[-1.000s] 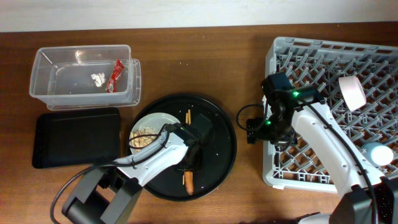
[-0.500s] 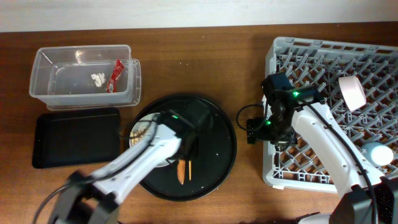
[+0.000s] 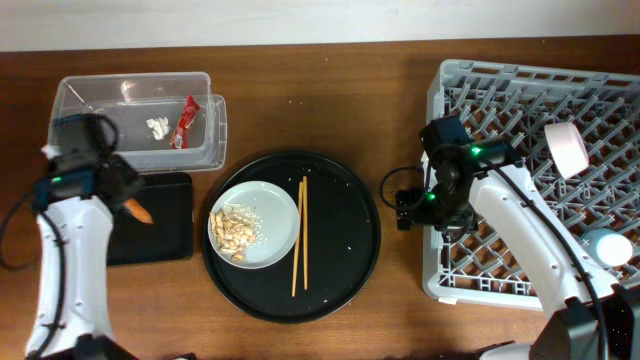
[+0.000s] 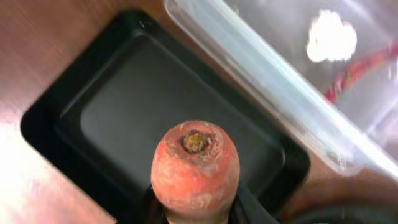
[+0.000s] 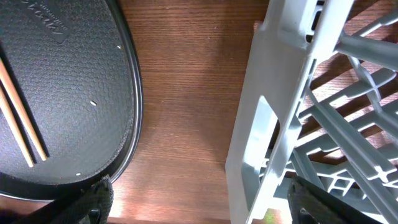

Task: Sort waste into correct bins and load items into the dishwasher rack
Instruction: 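Place the carrot on the black tray with the left gripper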

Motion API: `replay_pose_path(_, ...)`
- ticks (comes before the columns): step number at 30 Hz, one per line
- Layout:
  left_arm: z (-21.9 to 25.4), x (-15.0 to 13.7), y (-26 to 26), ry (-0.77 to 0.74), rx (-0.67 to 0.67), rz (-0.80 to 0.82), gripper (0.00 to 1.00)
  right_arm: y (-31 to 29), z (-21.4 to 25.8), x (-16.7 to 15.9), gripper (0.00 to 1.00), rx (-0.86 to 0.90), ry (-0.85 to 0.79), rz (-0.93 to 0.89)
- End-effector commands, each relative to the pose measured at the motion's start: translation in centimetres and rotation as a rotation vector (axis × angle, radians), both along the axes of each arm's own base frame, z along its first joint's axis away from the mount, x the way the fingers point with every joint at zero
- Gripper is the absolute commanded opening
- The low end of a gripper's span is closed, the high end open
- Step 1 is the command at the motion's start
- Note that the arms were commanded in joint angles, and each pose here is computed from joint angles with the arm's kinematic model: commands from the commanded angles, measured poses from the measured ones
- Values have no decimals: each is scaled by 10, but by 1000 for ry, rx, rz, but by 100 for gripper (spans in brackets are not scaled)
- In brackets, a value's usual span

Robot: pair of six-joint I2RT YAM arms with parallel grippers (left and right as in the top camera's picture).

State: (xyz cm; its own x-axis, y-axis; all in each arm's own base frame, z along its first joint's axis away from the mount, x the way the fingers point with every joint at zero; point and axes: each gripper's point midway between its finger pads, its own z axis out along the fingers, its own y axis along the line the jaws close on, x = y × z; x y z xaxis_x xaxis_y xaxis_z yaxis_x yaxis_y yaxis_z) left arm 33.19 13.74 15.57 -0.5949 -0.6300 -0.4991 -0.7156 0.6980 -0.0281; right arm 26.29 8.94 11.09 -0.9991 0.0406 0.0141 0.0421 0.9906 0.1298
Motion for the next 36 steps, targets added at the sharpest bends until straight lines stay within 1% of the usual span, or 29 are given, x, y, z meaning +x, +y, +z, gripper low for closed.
replay_pose_path(1,-16,0,49,2,11,116,21,-2,9,6,89,0,-33,-8)
replay_pose_path(5,-62,-4,89,68,-17,212,22,-2,9,6,89,-1,-34,-8)
replay_pose_path(8,-103,-11,97,152,-62,238,22,-2,9,6,89,0,-34,-8)
replay_pose_path(10,-117,-13,97,183,-77,241,23,-2,9,6,89,0,-34,-8)
replay_pose_path(11,-119,-13,97,185,-77,241,31,-2,9,6,89,0,-34,-8)
replay_pose_path(12,-119,-13,98,185,-77,241,42,-2,9,6,89,0,-34,-8)
replay_pose_path(14,-119,-13,97,186,-78,241,51,-2,9,6,89,0,-34,-8)
replay_pose_path(15,-119,-14,97,192,-80,241,60,-2,9,6,89,0,-34,-8)
replay_pose_path(16,-118,-14,96,191,-86,239,73,-2,9,6,89,0,-34,-8)
replay_pose_path(17,-114,-11,93,177,-105,230,77,-2,9,6,89,0,-34,-8)
replay_pose_path(20,-82,6,83,89,-150,188,80,4,10,10,89,27,-54,-1)
replay_pose_path(22,-53,25,57,-1,-196,61,79,26,12,18,89,84,-97,42)
replay_pose_path(23,-42,31,43,-24,-209,5,80,39,14,20,89,98,-123,78)
replay_pose_path(24,-36,29,27,-16,-218,-28,80,53,15,21,89,109,-147,121)
replay_pose_path(26,-36,22,0,46,-236,-96,82,80,13,16,89,124,-166,188)
replay_pose_path(28,-45,8,-36,162,-264,-187,84,105,2,7,89,122,-137,207)
replay_pose_path(30,-48,0,-56,227,-263,-232,87,123,-13,-2,89,109,-97,219)
replay_pose_path(33,-49,-2,-62,243,-264,-247,87,148,-39,-15,88,87,-45,246)
replay_pose_path(36,-49,-5,-63,253,-268,-246,87,162,-60,-21,88,36,-39,242)
